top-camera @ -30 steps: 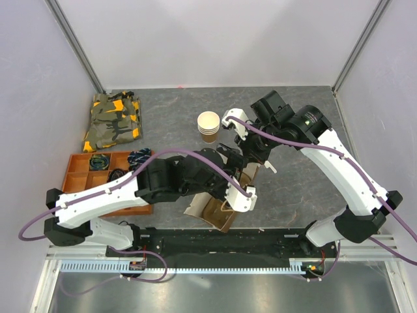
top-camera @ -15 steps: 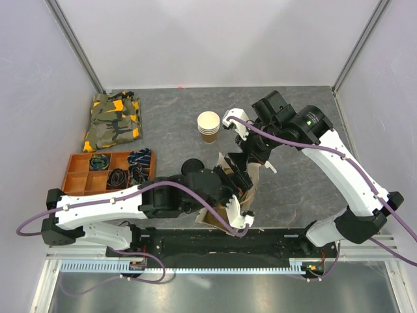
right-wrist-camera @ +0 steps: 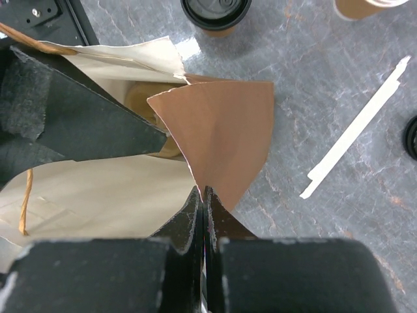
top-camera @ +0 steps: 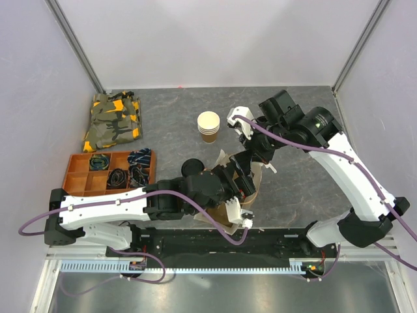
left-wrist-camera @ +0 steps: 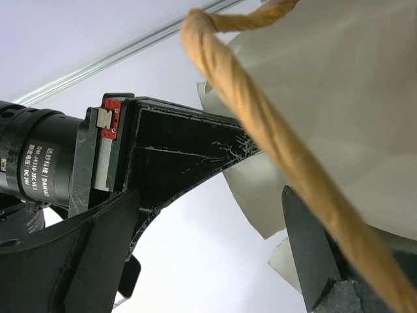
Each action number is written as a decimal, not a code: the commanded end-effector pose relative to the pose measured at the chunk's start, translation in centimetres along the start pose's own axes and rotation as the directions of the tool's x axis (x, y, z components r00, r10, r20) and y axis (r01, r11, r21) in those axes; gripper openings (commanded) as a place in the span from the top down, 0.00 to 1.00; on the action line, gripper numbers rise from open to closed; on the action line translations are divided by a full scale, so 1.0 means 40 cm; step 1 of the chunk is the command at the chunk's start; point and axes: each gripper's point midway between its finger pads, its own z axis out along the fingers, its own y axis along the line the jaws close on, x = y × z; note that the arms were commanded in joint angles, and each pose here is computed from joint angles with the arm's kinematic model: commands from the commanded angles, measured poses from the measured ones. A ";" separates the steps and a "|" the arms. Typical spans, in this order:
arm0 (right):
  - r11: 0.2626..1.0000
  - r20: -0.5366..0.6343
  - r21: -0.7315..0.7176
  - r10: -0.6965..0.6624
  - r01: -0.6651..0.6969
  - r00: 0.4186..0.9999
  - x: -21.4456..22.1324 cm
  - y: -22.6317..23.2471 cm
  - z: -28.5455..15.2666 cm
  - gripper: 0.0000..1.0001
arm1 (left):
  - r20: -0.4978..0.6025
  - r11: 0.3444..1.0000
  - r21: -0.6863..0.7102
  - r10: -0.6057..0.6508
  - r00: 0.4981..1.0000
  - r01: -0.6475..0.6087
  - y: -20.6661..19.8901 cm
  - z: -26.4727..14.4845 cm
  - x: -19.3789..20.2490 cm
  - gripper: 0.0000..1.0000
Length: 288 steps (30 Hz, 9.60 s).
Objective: Pack the takeout coffee
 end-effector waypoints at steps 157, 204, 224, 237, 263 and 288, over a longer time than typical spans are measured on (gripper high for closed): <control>0.997 -0.172 -0.077 -0.013 -0.001 0.985 0.098 0.003 0.067 1.00 | -0.393 -0.050 0.316 -0.916 0.083 0.947 -0.727 0.014 0.234 0.14; 0.995 -0.168 -0.093 0.028 -0.044 0.985 0.108 0.011 0.065 1.00 | -0.436 -0.022 0.262 -0.895 0.098 0.965 -0.675 -0.057 0.233 0.46; 0.962 -0.062 -0.237 0.128 -0.139 0.990 0.049 0.053 0.019 1.00 | -0.375 -0.108 0.112 -0.925 -0.058 0.988 -0.473 -0.212 0.249 0.48; 0.930 0.037 -0.311 0.217 -0.195 0.976 0.005 0.057 -0.033 1.00 | -0.263 -0.061 0.012 -0.963 -0.056 0.998 -0.285 -0.245 0.337 0.48; 0.843 0.095 -0.496 0.291 -0.208 0.952 -0.020 0.137 -0.079 1.00 | -0.160 -0.048 -0.025 -0.986 -0.052 0.999 -0.150 -0.253 0.385 0.47; 0.905 0.044 -0.404 0.168 -0.136 0.985 0.001 0.080 -0.005 1.00 | 0.164 0.342 0.142 -0.934 0.319 0.929 0.136 -0.352 0.278 0.48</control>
